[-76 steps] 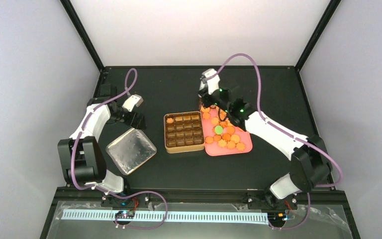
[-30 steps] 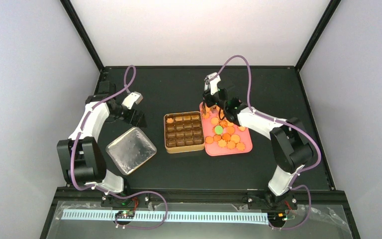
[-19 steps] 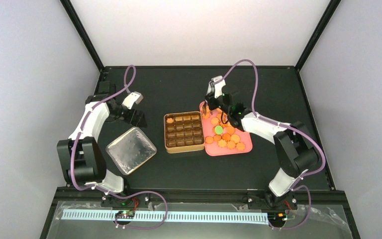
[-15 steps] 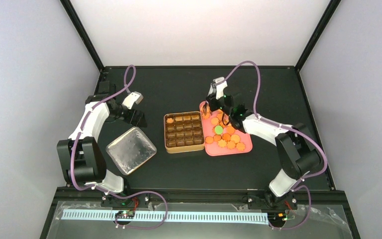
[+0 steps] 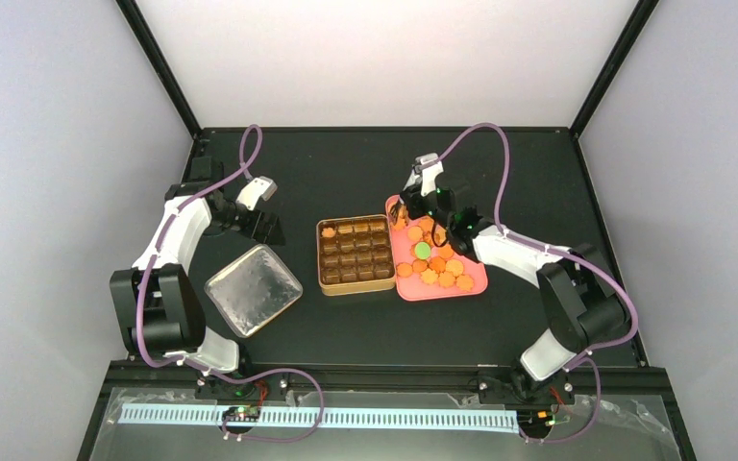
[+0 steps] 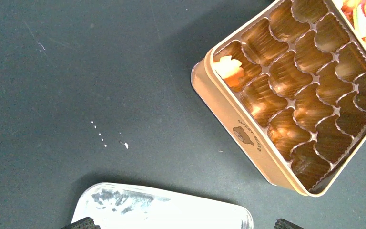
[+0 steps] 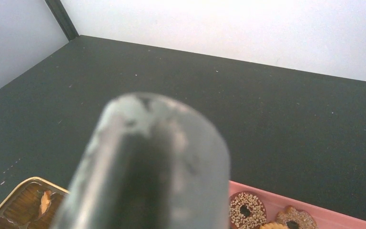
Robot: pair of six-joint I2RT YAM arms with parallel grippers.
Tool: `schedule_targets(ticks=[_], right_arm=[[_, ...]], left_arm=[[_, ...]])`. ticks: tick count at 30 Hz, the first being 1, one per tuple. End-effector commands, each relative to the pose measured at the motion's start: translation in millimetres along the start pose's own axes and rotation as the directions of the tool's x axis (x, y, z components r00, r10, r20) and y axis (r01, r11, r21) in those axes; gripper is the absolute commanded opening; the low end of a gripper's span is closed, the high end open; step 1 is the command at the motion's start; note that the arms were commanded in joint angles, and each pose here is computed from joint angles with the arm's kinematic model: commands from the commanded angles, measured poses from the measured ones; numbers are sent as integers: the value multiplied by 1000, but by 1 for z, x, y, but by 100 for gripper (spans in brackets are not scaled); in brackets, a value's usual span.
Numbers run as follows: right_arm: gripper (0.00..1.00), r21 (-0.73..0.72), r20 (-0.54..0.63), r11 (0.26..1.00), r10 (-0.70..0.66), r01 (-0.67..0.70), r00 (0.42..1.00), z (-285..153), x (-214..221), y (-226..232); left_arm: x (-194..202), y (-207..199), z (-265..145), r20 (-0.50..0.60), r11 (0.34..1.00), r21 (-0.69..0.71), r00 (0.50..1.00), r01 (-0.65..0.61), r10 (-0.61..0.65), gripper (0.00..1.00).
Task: Pack the cookies
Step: Pick up the fake cookies from the plate.
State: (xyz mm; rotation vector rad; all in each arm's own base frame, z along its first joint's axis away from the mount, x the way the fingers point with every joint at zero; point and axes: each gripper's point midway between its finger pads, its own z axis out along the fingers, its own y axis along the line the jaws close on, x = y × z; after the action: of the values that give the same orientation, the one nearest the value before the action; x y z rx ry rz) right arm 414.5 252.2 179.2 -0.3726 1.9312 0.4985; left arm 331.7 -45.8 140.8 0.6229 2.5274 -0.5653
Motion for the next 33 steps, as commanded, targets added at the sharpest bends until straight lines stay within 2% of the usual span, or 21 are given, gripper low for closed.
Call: schedule_targets(ticks=[1,3,7,11,22,33], right_arm=[[30,-47,11,998,38,-38,999,-4,-2,10],[29,-52,2,998,45,-45,999,-3,2,10],[20,-46,12,997,66,-66,998,-7,1,9],[19,-59,51,995,84,-81,995,-17,-14,12],[19,-83,104,992,99,-91,990,-30,-35,18],[29,-80,17,992,95,-93,995,-10,-2,15]], left_arm=[[-11,-4,-9,36,1000,24,999,-4,3,99],[-11,-4,-9,37,1000,23,999,-5,4,99],[-11,-4,-9,36,1000,23,999,-5,4,99],[-12,-4,-9,39,1000,25,999,-5,4,99],[-10,-4,-6,36,999,33,999,3,-5,99],[-10,-4,-7,38,1000,27,999,-2,1,99]])
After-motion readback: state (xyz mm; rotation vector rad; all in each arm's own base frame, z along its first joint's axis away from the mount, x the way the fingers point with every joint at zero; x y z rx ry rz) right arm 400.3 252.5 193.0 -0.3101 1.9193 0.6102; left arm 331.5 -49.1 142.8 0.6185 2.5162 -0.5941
